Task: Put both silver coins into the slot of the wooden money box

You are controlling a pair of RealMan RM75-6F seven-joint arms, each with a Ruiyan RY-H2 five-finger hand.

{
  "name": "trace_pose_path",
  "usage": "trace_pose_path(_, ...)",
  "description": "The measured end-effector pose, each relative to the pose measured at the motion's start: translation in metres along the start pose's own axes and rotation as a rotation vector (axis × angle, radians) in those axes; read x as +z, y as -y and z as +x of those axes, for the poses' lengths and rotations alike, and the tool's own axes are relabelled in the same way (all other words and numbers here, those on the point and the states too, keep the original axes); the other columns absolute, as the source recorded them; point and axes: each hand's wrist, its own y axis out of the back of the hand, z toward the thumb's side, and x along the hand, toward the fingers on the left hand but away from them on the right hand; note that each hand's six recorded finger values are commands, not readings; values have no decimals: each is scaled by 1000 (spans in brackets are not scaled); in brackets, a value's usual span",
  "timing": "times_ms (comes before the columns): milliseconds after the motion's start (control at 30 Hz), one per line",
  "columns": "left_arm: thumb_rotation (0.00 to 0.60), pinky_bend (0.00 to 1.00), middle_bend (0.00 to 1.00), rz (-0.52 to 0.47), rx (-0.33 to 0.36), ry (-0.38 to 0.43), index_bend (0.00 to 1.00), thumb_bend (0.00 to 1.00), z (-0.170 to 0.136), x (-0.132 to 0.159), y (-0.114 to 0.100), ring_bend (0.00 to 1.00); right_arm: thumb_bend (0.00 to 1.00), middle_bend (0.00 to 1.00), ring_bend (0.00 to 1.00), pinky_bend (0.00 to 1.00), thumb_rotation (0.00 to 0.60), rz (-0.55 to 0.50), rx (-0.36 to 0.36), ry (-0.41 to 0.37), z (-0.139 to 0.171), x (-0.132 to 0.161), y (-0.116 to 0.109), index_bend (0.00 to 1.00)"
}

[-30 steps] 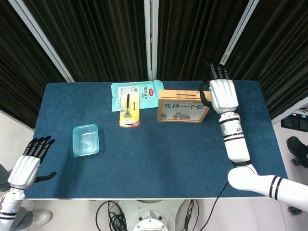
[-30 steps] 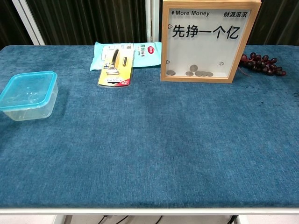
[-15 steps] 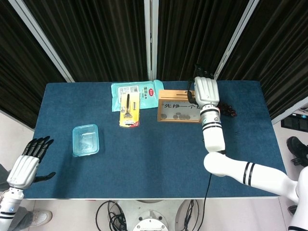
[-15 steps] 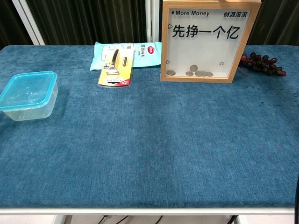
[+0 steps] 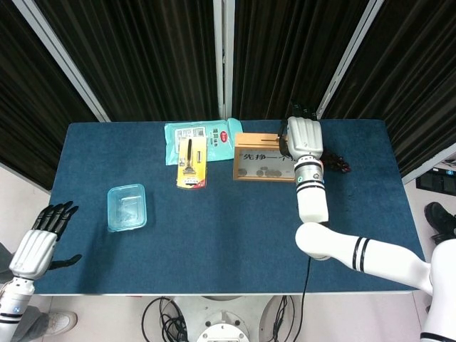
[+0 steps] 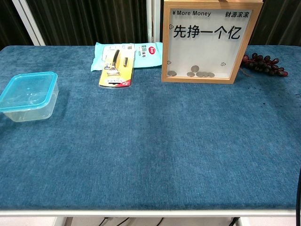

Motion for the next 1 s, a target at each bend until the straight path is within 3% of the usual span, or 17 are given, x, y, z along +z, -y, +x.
trace_pose_path(400,600,0,0,-2,0,-7,0,48,-1,-2,0,0,427,34,0,0,600,19,7,-1,-1,-1,7,735)
trace_pose_path(467,600,0,0,-3,0,-7,0,48,-1,-3,0,0,419,15,0,0,600,22,12,-2,-1,-1,8,612)
trace_pose_path(567,600,0,0,-3,0,-7,0,48,-1,-3,0,0,387,0,0,0,600,24,24,-11,-1,-1,9,180)
trace_pose_path(633,600,0,0,-2,-1,-7,0,48,-1,-3,0,0,380,0,0,0,600,26,23,-18,0,-3,7,19)
trace_pose_path(1000,600,0,0,5,12,-1,0,48,1,1,-3,0,371,0,0,0,600,-22,-2,-71,13,-13,-8,0)
